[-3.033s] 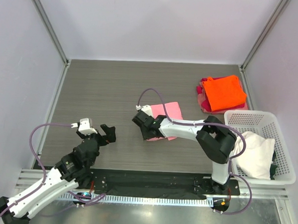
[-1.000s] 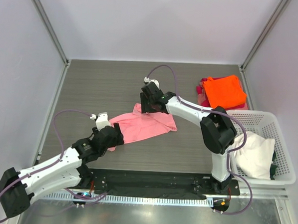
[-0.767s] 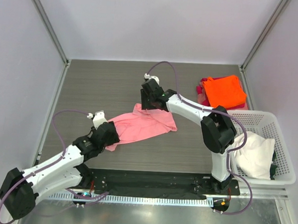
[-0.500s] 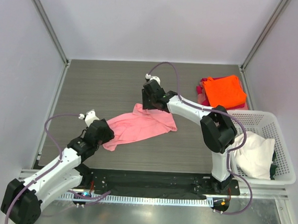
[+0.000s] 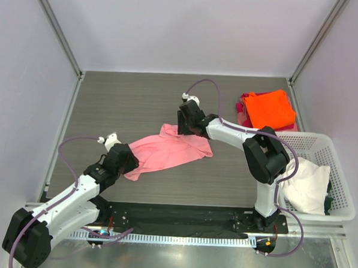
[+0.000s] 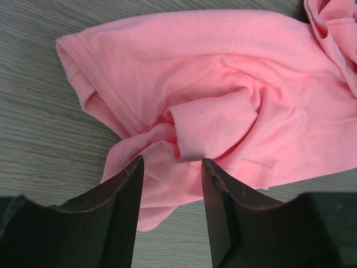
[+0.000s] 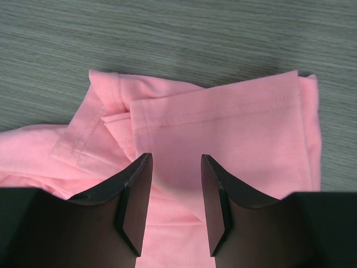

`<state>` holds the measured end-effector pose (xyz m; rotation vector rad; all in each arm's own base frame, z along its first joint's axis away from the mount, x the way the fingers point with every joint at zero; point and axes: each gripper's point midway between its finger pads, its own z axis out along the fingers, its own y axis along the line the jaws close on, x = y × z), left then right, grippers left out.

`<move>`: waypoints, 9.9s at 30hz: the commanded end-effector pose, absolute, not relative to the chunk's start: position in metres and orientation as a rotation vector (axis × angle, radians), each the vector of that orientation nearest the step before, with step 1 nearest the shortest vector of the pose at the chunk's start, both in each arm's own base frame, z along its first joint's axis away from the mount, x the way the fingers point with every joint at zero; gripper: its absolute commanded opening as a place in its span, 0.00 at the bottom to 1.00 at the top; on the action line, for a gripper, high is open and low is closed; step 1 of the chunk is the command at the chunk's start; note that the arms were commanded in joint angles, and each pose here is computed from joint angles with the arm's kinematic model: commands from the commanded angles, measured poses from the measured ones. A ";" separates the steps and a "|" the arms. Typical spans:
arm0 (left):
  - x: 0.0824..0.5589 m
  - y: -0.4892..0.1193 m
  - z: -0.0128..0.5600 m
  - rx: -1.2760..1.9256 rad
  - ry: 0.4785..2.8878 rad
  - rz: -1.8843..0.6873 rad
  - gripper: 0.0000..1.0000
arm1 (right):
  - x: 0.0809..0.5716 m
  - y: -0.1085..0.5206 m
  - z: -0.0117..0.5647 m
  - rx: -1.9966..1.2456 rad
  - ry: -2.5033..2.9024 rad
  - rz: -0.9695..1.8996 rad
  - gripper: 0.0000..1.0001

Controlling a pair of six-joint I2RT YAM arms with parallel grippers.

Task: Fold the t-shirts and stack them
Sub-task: Flatten the tshirt out

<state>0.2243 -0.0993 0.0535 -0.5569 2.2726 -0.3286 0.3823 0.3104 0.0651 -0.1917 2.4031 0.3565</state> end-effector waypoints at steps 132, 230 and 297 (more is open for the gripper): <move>0.220 -0.112 0.091 -0.394 2.393 -0.347 0.44 | 0.409 0.193 0.112 0.349 2.101 0.390 0.02; 0.327 -0.048 0.265 -0.626 2.070 -0.621 0.00 | 0.242 0.079 0.120 0.622 2.129 0.363 0.01; 0.240 0.040 0.205 -1.038 2.112 -0.009 0.00 | 0.494 0.224 0.049 -0.036 2.463 0.125 0.58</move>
